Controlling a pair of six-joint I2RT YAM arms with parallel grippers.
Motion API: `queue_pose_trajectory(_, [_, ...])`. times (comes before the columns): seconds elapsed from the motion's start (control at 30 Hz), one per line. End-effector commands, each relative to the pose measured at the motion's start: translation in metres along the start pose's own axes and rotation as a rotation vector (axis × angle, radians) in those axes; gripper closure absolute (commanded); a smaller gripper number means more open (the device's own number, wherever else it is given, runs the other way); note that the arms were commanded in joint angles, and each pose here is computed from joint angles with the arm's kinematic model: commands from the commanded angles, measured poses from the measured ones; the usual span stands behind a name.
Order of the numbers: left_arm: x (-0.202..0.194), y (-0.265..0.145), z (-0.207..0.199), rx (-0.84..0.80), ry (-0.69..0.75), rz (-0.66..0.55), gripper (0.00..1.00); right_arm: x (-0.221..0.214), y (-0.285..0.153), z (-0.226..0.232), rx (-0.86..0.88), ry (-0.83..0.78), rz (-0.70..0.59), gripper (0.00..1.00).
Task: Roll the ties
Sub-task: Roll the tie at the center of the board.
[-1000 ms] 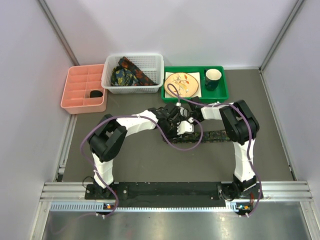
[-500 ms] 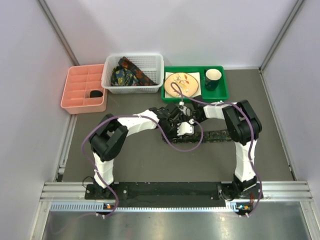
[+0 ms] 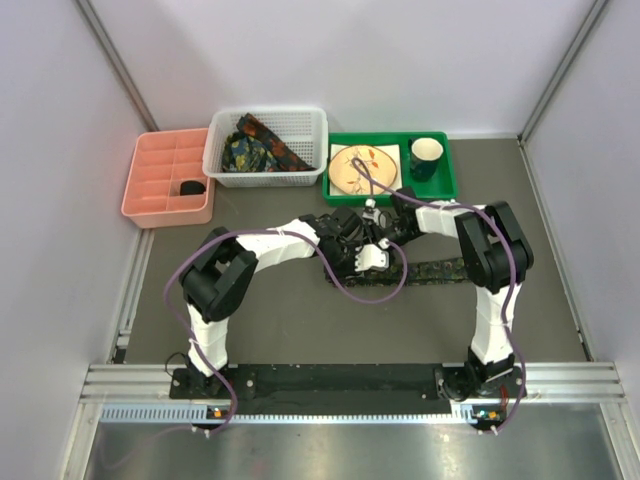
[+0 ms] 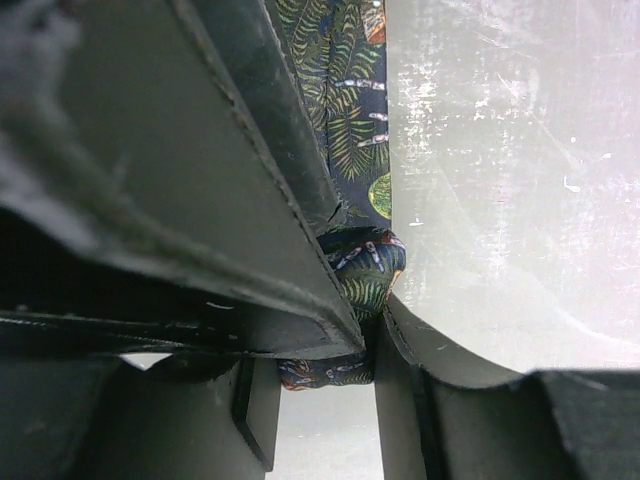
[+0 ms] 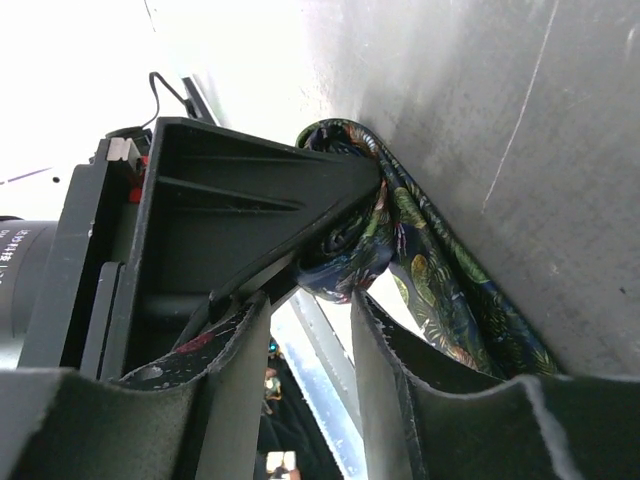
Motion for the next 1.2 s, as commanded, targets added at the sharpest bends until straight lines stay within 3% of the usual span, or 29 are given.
queue_pose_trajectory(0.0, [-0.051, 0.036, -0.015, -0.086, -0.044, 0.191, 0.77, 0.012, 0.004, 0.012, 0.044, -0.069, -0.032, 0.62])
queue_pose_trajectory(0.13, [-0.049, 0.035, -0.015, -0.085, -0.043, 0.186, 0.77, 0.011, 0.015, 0.002, 0.029, -0.062, -0.024, 0.67])
queue_pose_trajectory(0.37, [-0.049, 0.032, -0.016, -0.087, -0.044, 0.175, 0.69, 0.006, 0.018, -0.014, -0.029, -0.075, 0.016, 1.0])
queue_pose_trajectory(0.43, [-0.047, 0.03, -0.016, -0.087, -0.046, 0.164, 0.66, 0.005, 0.015, -0.016, -0.041, -0.074, 0.018, 1.0])
queue_pose_trajectory(0.57, [-0.04, 0.018, -0.007, -0.075, -0.086, 0.107, 0.5, 0.004, 0.011, -0.025, -0.133, -0.109, 0.023, 1.0])
queue_pose_trajectory(0.7, [-0.02, -0.014, 0.001, -0.071, -0.109, -0.099, 0.32, 0.003, 0.009, -0.035, -0.197, -0.142, 0.033, 1.0])
queue_pose_trajectory(0.9, [-0.008, -0.044, 0.01, -0.093, -0.115, -0.398, 0.18, -0.004, 0.004, -0.047, -0.27, -0.149, 0.05, 1.0])
queue_pose_trajectory(1.17, [0.0, -0.03, 0.008, -0.141, -0.117, -0.484, 0.18, -0.002, 0.0, -0.055, -0.32, -0.133, 0.036, 1.0])
Point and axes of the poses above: each gripper's point midway between its finger pads, its own y axis out along the fingers, its own z axis along the line the jaws close on, x = y × z, the point moved 5 cm from there along -y, back along the fingers, and after that the axes turned 15 degrees about -y, right-handed, at the moved point
